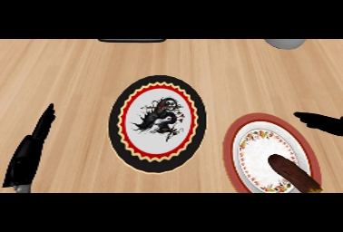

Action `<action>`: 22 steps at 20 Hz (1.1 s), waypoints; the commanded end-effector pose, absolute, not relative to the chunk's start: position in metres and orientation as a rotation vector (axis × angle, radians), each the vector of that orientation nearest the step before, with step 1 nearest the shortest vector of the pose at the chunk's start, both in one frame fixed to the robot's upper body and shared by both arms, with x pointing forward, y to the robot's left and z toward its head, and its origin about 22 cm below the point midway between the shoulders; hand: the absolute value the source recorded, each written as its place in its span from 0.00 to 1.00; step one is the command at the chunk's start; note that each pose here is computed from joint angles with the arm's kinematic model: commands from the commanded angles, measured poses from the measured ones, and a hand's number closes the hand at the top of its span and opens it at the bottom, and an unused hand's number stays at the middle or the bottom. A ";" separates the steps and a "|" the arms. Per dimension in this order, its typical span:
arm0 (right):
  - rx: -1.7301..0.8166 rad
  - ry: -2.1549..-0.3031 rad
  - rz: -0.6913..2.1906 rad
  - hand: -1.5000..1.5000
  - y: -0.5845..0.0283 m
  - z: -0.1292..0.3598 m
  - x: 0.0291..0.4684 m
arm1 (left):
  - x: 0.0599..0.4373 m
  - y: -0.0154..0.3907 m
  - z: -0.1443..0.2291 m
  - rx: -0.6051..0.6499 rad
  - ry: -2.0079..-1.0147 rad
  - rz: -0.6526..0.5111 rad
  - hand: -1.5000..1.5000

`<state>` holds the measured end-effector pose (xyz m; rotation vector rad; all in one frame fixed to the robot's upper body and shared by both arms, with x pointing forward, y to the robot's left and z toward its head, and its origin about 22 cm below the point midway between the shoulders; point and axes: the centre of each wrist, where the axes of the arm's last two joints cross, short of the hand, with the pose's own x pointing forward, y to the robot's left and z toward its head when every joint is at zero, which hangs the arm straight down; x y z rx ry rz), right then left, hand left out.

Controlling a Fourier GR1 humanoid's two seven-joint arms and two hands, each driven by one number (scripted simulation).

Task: Pick the sweet potato from the plate and place it in the plate

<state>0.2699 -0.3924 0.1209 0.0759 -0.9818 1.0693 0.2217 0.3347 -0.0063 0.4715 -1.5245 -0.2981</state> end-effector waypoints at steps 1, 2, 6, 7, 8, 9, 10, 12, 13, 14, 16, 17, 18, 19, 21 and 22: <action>0.079 -0.940 1.157 0.00 -0.366 0.097 0.277 | 0.220 0.340 0.013 0.481 -1.513 -0.295 0.50; 0.101 -0.923 1.155 0.00 -0.383 0.088 0.285 | 0.234 0.351 -0.001 0.459 -1.508 -0.284 0.50; 0.124 -0.928 1.175 0.00 -0.370 0.091 0.283 | 0.220 0.329 -0.007 0.480 -1.516 -0.296 0.50; 0.125 -0.935 1.168 0.00 -0.373 0.096 0.271 | 0.216 0.334 -0.016 0.473 -1.515 -0.273 0.50; 0.141 -0.921 1.189 0.00 -0.378 0.078 0.275 | 0.221 0.335 -0.019 0.484 -1.530 -0.306 0.50; 0.156 -0.900 1.179 0.00 -0.382 0.071 0.274 | 0.214 0.331 -0.009 0.479 -1.514 -0.286 0.50; 0.163 -0.896 1.186 0.00 -0.387 0.074 0.285 | 0.208 0.336 -0.010 0.471 -1.515 -0.308 0.50; 0.175 -0.873 1.225 0.00 -0.363 0.061 0.288 | 0.222 0.336 -0.006 0.474 -1.515 -0.278 0.50; 0.184 -0.885 1.205 0.00 -0.379 0.066 0.273 | 0.205 0.330 -0.002 0.463 -1.514 -0.299 0.50; 0.177 -0.848 1.236 0.00 -0.367 0.055 0.275 | 0.218 0.331 0.004 0.463 -1.508 -0.303 0.50; 0.166 -0.841 1.227 0.00 -0.371 0.058 0.268 | 0.212 0.338 -0.014 0.489 -1.503 -0.291 0.50; 0.157 -0.848 1.252 0.00 -0.367 0.042 0.265 | 0.210 0.340 -0.018 0.462 -1.518 -0.291 0.50; 0.146 -0.865 1.232 0.00 -0.358 0.053 0.285 | 0.208 0.317 -0.009 0.479 -1.525 -0.297 0.50; 0.152 -0.854 1.229 0.00 -0.354 0.046 0.258 | 0.201 0.322 -0.012 0.479 -1.506 -0.280 0.50; 0.165 -0.856 1.213 0.00 -0.366 0.035 0.272 | 0.214 0.333 -0.022 0.475 -1.518 -0.305 0.50; 0.160 -0.862 1.218 0.00 -0.370 0.037 0.264 | 0.215 0.335 -0.011 0.492 -1.515 -0.298 0.50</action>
